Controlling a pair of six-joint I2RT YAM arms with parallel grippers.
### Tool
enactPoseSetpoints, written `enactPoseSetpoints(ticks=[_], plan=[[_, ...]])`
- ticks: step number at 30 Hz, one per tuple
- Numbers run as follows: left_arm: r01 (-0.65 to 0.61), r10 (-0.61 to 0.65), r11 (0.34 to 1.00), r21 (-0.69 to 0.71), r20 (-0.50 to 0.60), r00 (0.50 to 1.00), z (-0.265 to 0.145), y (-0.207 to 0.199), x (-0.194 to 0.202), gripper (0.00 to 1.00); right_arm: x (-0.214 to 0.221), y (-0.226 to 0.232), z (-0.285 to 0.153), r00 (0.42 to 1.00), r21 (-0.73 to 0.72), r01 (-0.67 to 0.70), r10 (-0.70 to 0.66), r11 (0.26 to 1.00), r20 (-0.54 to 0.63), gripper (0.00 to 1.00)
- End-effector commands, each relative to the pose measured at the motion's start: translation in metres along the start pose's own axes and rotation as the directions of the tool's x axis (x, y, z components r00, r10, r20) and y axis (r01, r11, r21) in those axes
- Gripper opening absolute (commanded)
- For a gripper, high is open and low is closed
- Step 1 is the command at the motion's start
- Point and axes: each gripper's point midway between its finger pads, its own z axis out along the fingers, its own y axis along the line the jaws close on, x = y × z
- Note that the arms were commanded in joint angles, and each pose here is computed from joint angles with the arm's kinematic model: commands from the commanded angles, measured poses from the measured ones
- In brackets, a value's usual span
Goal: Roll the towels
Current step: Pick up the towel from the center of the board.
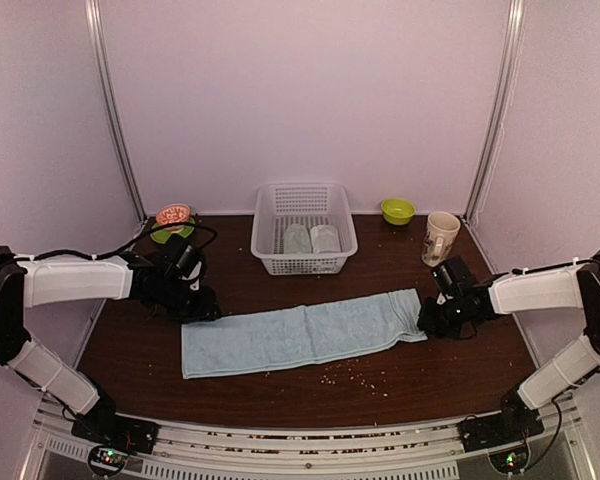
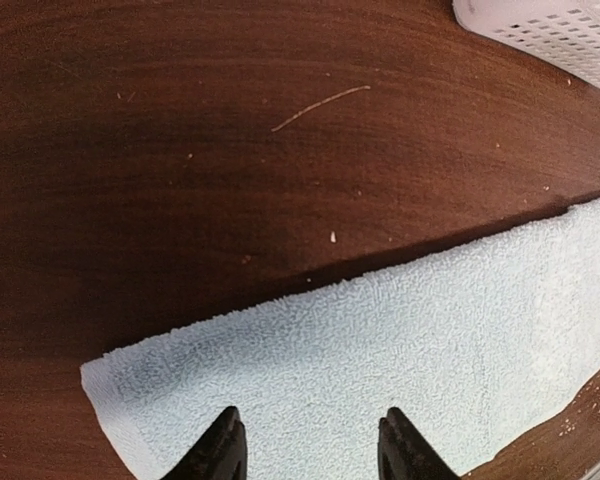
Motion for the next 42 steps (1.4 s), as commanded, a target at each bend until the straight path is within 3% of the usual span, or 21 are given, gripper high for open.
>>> enactPoseSetpoints(ticks=[1,7,24,36,42], plan=[[-0.006,0.005,0.999,0.034,0.028,1.000,-0.003,-0.005,-0.005,0.45,0.057,-0.055,0.002,0.983,0.182,-0.011,0.045,0.983,-0.179,0.00],[-0.015,0.014,0.999,0.042,0.025,1.000,-0.003,-0.007,-0.005,0.44,0.010,-0.038,-0.034,0.999,0.128,-0.039,0.037,0.991,0.016,0.00],[-0.041,0.049,0.992,0.121,-0.069,0.996,0.016,-0.028,0.006,0.42,-0.041,-0.034,-0.098,0.951,0.189,0.195,-0.233,0.962,0.205,0.00],[-0.050,0.059,0.993,0.111,-0.081,0.995,0.021,-0.030,0.007,0.41,0.031,-0.045,-0.056,0.986,0.095,0.146,-0.137,0.985,-0.096,0.00],[-0.069,0.076,0.993,0.101,-0.067,0.995,0.017,-0.029,0.004,0.41,0.049,-0.055,-0.065,0.978,0.104,0.149,-0.131,0.983,-0.163,0.00]])
